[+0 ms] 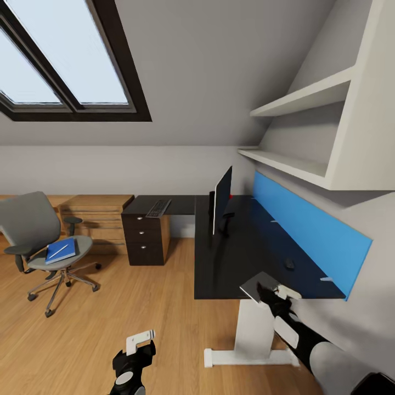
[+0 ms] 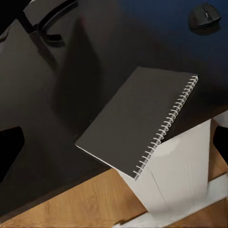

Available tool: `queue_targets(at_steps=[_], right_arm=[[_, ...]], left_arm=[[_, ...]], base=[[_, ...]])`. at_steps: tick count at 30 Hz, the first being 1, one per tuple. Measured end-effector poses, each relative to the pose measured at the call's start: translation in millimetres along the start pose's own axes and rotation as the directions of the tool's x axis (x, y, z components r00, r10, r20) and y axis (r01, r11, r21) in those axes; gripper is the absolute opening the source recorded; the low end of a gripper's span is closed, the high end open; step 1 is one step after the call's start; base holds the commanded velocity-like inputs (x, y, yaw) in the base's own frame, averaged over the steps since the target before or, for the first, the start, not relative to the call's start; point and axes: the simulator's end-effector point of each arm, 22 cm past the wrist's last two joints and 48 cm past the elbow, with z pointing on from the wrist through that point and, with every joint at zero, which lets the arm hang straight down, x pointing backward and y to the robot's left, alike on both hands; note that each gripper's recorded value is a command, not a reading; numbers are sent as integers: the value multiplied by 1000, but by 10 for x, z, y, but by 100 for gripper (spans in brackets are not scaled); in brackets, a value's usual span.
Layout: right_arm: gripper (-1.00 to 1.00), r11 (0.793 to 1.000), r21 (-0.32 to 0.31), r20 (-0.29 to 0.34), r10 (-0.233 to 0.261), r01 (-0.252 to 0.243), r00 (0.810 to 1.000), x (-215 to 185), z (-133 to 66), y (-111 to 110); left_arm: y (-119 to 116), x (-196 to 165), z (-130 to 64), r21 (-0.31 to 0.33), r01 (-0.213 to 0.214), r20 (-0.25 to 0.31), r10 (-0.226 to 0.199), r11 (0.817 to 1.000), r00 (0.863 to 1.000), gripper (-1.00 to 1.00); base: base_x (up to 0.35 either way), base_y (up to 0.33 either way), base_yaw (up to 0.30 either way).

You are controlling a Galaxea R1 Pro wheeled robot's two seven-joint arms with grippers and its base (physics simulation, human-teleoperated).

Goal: In the bedroom, organize the workspace by keeping the computer under the desk, ensuring the monitor is on the desk, placing the keyboard on the desk next to the monitor, placing the mouse on the desk next to the keyboard, moving the folder from the swivel chair onto the desk next to the mouse, stacking the notebook on top of the folder with the pen on top of the notebook, and positioning the swivel chair next to the desk.

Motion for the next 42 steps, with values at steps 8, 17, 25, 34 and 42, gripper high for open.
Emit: queue_targets(at_steps=[8, 17, 25, 34, 42], right_arm=[[100, 993, -9, -84, -121, 120, 989, -317, 174, 258], [100, 975, 61, -216, -196, 213, 957, -135, 150, 178], [100, 972, 68, -191, -208, 224, 959, -169, 160, 178], [100, 962, 90, -201, -234, 256, 951, -132, 150, 58], [100, 953, 116, -226, -248, 279, 942, -49, 134, -111]], left_arm=[[-1, 0, 0, 0, 0, 0, 0, 1000, 1000, 100], [3, -46, -3, 0, 9, 20, -9, 1000, 1000, 100], [14, -113, 1, 1, 23, 50, -23, 1000, 998, 100], [10, -124, -3, 3, 23, 54, -23, 1000, 998, 100], [96, -197, 19, -1, 17, 69, -17, 1000, 997, 100]], base=[[0, 0, 0], [120, 0, 0], [164, 0, 0], [261, 0, 0], [115, 0, 0]])
